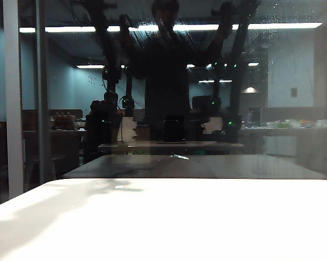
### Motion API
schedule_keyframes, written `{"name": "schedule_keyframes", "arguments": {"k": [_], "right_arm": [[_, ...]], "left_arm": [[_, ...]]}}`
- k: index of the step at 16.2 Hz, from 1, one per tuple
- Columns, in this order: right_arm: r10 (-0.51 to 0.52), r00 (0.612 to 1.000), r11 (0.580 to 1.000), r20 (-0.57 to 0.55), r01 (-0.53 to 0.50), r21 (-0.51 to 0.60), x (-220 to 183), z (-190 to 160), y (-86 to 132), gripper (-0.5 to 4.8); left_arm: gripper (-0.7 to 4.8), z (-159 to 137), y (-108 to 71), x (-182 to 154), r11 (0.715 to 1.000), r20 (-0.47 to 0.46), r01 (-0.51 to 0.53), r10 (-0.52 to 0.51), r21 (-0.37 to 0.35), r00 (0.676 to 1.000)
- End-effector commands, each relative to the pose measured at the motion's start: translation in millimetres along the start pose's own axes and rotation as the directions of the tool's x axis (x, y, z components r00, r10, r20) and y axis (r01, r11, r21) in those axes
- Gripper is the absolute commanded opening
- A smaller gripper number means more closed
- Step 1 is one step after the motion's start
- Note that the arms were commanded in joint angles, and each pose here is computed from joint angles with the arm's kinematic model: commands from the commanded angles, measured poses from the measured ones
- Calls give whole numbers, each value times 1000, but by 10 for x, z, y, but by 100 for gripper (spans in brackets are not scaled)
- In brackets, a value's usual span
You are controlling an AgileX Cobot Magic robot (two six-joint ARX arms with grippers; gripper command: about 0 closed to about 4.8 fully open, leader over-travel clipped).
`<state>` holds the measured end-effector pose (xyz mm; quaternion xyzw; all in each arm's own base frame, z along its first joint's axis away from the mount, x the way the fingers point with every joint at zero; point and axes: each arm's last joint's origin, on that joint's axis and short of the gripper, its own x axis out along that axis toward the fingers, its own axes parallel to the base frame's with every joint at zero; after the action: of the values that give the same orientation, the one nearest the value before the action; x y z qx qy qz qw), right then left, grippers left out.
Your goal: Reach upward to find where there is water on the glass, pick up the sponge from the table, dry the water, and finally place the sponge back on the table.
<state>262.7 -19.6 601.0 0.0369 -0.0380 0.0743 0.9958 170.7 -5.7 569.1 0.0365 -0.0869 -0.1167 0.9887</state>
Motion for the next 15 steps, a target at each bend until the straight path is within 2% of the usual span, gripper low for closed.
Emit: {"name": "schedule_keyframes", "arguments": {"k": [1, 2, 5, 9, 12, 15], "right_arm": [[10, 1000, 999, -18, -11, -50, -137, 32, 180, -9], [32, 999, 998, -29, -34, -54, -186, 23, 246, -9], [62, 989, 994, -138, -74, -83, -361, -177, 434, -9], [50, 980, 994, -191, -68, -86, -931, -479, 467, -9], [40, 979, 994, -200, -59, -87, -1361, -810, 469, -9], [37, 972, 995, -231, -56, -77, -1557, -1120, 459, -9]], "left_arm": [[-5, 41, -27, -57, 1000, 18, 29, -29, 3, 999], [-5, 42, -67, -50, 998, 20, 70, -70, 0, 997], [-5, 45, -105, -64, 996, 17, 91, -91, -5, 996], [-5, 23, -190, -97, 990, -16, 140, -141, -23, 990], [-5, 67, -325, -236, 969, 0, 246, -247, -33, 969], [-5, 58, -364, -407, 963, -12, 265, -266, -40, 964]]}}
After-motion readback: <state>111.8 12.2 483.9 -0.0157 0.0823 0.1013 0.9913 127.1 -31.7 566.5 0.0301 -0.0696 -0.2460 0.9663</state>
